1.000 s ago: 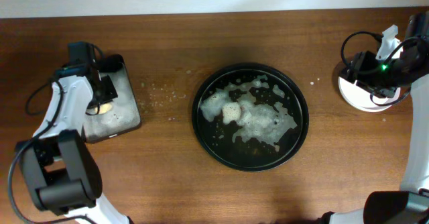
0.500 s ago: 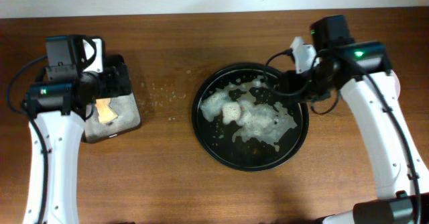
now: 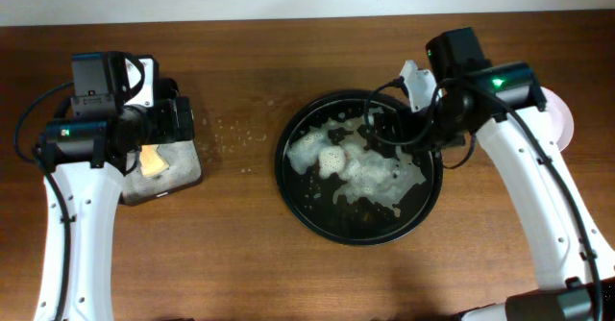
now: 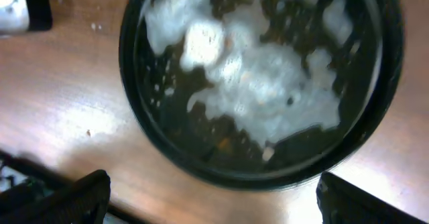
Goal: Clean dirty plates on tray and stack at the side
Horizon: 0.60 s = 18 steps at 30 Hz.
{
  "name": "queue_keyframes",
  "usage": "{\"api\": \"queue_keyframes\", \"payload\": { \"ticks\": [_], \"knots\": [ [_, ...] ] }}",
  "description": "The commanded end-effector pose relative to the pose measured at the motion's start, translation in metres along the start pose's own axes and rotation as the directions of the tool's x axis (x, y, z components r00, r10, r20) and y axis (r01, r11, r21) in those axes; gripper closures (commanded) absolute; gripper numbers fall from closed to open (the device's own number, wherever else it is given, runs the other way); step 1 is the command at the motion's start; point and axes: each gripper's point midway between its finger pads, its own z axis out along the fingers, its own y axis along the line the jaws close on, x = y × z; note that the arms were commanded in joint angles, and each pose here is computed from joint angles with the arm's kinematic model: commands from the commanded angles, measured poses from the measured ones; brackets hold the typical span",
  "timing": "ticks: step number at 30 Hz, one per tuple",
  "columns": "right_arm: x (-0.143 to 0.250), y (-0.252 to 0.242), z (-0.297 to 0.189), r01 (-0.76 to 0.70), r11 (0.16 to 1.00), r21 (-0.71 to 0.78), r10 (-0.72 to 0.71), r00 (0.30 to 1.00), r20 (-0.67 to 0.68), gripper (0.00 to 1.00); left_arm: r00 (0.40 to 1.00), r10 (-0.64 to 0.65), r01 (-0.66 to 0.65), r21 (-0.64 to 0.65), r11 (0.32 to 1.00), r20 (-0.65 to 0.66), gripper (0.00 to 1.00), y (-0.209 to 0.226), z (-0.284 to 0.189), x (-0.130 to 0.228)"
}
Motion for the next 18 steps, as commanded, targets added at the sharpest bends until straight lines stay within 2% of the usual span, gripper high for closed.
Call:
{"api": "queue_keyframes", "payload": {
  "ticks": [1,5,8,11,13,18],
  "knots": [
    [-0.012,0.002,-0.057,0.182,0.982,0.05,-0.188,0.958,0.218,0.01,1.0,0.018,-0.018,0.015,1.0,0.007,0.01,-0.003,-0.001,-0.002],
    [-0.018,-0.003,-0.111,0.204,0.951,0.232,-0.291,0.844,0.451,0.01,1.0,0.017,-0.017,0.015,1.0,0.007,0.01,-0.003,-0.001,-0.002],
    [-0.014,-0.012,-0.121,0.18,0.932,0.314,-0.347,0.688,0.637,0.01,1.0,0.017,-0.017,0.015,1.0,0.007,0.01,-0.003,-0.001,-0.002],
    [0.03,-0.03,-0.085,0.152,0.928,0.34,-0.361,0.589,0.723,0.01,1.0,0.017,-0.017,0.015,1.0,0.007,0.01,-0.003,-0.001,-0.002],
    [0.063,-0.04,-0.062,0.132,0.927,0.351,-0.361,0.562,0.744,0.01,1.0,0.017,-0.017,0.015,1.0,0.006,0.01,-0.003,-0.001,-0.002],
    [0.107,-0.068,-0.034,0.038,0.915,0.401,-0.37,0.476,0.798,0.01,1.0,0.018,-0.018,0.015,1.0,0.007,0.01,-0.003,-0.001,-0.002]
  ]
}}
